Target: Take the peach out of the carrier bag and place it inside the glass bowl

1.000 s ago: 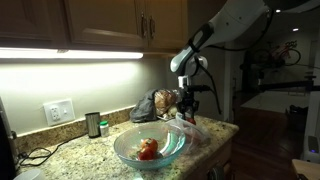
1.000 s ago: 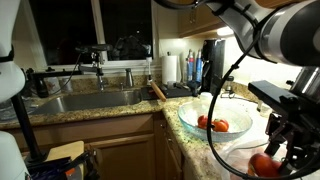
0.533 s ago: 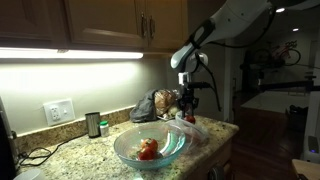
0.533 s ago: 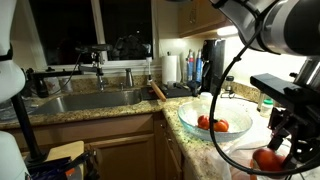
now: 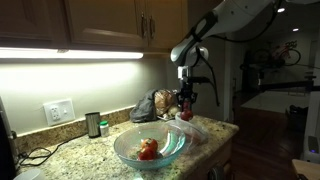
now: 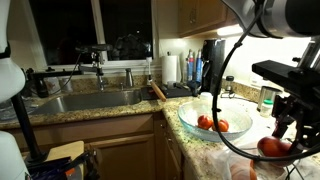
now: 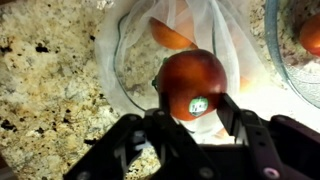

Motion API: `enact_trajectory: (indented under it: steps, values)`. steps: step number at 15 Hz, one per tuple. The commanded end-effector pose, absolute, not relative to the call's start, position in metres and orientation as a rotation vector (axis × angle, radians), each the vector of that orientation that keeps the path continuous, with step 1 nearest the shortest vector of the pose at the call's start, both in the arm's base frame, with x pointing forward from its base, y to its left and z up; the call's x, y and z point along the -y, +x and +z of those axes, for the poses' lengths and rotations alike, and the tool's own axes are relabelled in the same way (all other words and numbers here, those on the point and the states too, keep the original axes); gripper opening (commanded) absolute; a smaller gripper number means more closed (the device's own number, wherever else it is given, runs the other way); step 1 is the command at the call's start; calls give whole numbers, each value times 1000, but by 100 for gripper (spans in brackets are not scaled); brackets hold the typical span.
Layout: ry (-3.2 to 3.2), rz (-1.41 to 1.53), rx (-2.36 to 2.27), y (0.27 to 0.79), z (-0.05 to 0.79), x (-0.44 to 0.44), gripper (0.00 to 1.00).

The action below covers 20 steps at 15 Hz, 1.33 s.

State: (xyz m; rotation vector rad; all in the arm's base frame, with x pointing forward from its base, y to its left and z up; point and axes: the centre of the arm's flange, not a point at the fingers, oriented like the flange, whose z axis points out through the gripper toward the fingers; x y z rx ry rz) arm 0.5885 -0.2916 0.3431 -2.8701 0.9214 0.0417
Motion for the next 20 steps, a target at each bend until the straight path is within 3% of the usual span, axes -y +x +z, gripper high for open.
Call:
enact_trajectory:
  steps: [1, 20]
  values:
    - [-2857, 20, -859, 579, 374, 282, 26]
    - [-2791, 105, -497, 584, 381, 247, 26]
